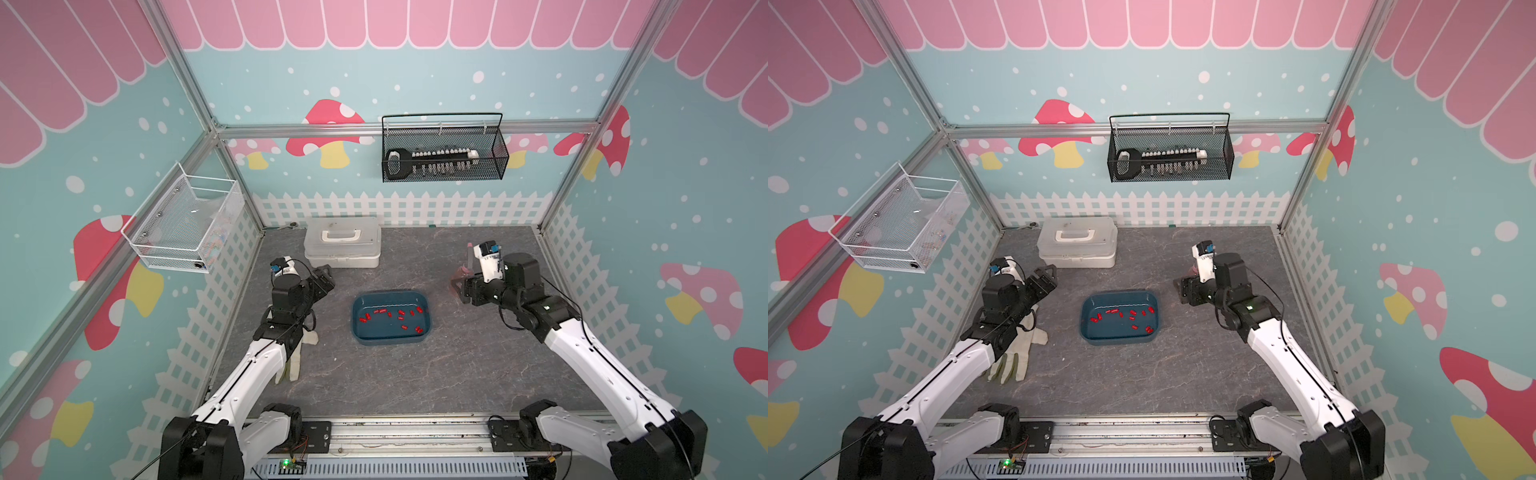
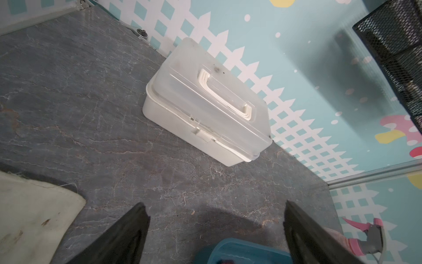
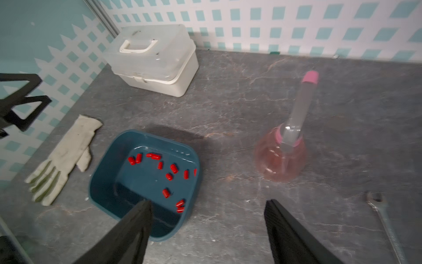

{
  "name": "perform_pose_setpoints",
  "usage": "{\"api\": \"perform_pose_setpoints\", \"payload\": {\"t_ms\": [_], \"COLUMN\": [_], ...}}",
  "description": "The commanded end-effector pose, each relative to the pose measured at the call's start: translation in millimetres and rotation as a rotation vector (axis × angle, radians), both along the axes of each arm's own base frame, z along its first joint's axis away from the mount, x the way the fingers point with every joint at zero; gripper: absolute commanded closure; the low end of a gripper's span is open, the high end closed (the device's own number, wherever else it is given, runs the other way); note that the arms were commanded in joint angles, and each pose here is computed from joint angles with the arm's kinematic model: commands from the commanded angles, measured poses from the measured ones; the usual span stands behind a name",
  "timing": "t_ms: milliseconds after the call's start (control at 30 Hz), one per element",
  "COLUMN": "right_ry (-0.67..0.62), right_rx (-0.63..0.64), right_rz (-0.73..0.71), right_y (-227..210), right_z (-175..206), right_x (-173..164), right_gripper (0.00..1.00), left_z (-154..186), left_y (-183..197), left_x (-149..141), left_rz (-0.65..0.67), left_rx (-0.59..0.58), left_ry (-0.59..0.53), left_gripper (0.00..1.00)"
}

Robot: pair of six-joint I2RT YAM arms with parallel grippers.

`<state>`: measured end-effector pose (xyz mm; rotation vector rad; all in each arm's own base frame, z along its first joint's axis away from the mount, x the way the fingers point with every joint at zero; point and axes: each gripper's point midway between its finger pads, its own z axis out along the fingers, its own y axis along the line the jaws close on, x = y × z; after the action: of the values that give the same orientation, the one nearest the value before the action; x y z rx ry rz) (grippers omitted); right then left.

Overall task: Take the screw protection sleeves out of the storage box
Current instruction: Pick up the screw protection sleeve from the storage box.

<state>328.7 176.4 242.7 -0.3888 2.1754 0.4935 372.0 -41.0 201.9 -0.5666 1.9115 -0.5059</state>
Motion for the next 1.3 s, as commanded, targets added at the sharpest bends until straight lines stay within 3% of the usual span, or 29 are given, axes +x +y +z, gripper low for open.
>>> {"api": "perform_pose_setpoints", "payload": {"t_ms": [0, 133, 433, 567, 800, 1267], "right_ry": [0.023, 0.044, 0.154, 0.169, 0.206, 0.175], "right_rx": [-0.157, -0.287, -0.322, -0.293, -0.362, -0.345], "right_rz": [0.041, 0.164, 0.305, 0.323, 0.384, 0.418], "right_y": [31, 87, 168, 188, 222, 238], "right_z": [-13, -27, -75, -90, -126, -160], "right_x": [6, 12, 19, 21, 13, 13], "right_gripper": [0.26, 0.36, 0.51, 0.54, 0.54, 0.6], "left_z": [-22, -39, -57, -62, -64, -61], "left_y": [-3, -9, -5, -6, -12, -16], "left_x": [5, 11, 15, 16, 19, 21], "left_rz": [-0.03, -0.065, -0.053, -0.055, -0.075, -0.083], "left_rx": [0.001, -0.022, -0.048, -0.048, -0.026, 0.001], "left_ry": [0.11, 0.189, 0.243, 0.255, 0.268, 0.251], "left_gripper": [0.16, 0.23, 0.3, 0.31, 0.3, 0.31]}}
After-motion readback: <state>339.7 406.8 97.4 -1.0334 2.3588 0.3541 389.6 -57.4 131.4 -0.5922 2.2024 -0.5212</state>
